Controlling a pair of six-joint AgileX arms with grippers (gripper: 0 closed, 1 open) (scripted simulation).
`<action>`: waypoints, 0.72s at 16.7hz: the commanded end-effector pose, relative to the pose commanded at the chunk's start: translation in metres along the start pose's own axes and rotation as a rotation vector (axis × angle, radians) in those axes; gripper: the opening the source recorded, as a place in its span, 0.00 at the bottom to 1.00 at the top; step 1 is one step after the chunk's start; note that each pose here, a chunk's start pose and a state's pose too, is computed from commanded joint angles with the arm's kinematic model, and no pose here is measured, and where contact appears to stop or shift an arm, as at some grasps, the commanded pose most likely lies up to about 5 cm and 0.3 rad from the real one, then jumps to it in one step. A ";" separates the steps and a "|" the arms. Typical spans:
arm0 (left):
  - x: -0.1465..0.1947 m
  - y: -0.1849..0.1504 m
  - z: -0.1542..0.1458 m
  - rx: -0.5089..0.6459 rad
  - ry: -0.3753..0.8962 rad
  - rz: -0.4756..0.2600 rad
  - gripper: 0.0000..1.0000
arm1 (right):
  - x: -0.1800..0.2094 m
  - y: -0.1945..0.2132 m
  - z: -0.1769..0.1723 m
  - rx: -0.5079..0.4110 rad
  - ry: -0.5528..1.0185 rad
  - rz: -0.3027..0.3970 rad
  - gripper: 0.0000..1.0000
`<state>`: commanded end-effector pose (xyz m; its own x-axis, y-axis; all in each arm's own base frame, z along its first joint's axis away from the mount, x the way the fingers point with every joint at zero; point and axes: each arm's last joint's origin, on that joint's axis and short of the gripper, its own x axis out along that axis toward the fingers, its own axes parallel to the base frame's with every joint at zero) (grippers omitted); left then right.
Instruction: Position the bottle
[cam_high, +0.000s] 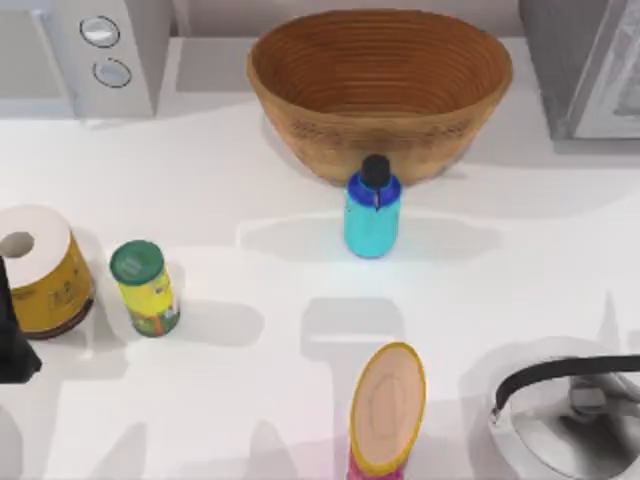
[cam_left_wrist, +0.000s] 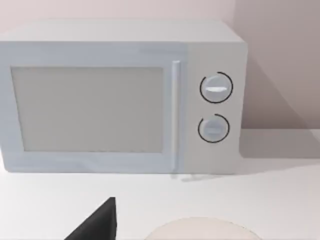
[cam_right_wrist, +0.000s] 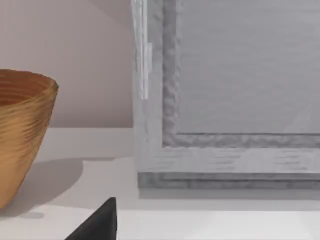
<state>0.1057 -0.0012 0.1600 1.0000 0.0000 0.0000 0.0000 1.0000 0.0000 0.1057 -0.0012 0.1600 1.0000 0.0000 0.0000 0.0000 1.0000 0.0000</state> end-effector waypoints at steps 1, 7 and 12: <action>0.000 0.000 0.000 0.000 0.000 0.000 1.00 | 0.000 0.000 0.000 0.000 0.000 0.000 1.00; 0.000 0.000 0.000 0.000 0.000 0.000 1.00 | 0.005 0.008 0.038 -0.033 -0.071 0.118 1.00; 0.000 0.000 0.000 0.000 0.000 0.000 1.00 | 0.046 0.029 0.087 -0.091 -0.084 0.338 1.00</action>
<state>0.1057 -0.0012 0.1600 1.0000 0.0000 0.0000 0.0000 1.0000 0.0000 0.1516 0.0280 0.2473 0.9402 0.3341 0.0668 -0.3266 0.9396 -0.1027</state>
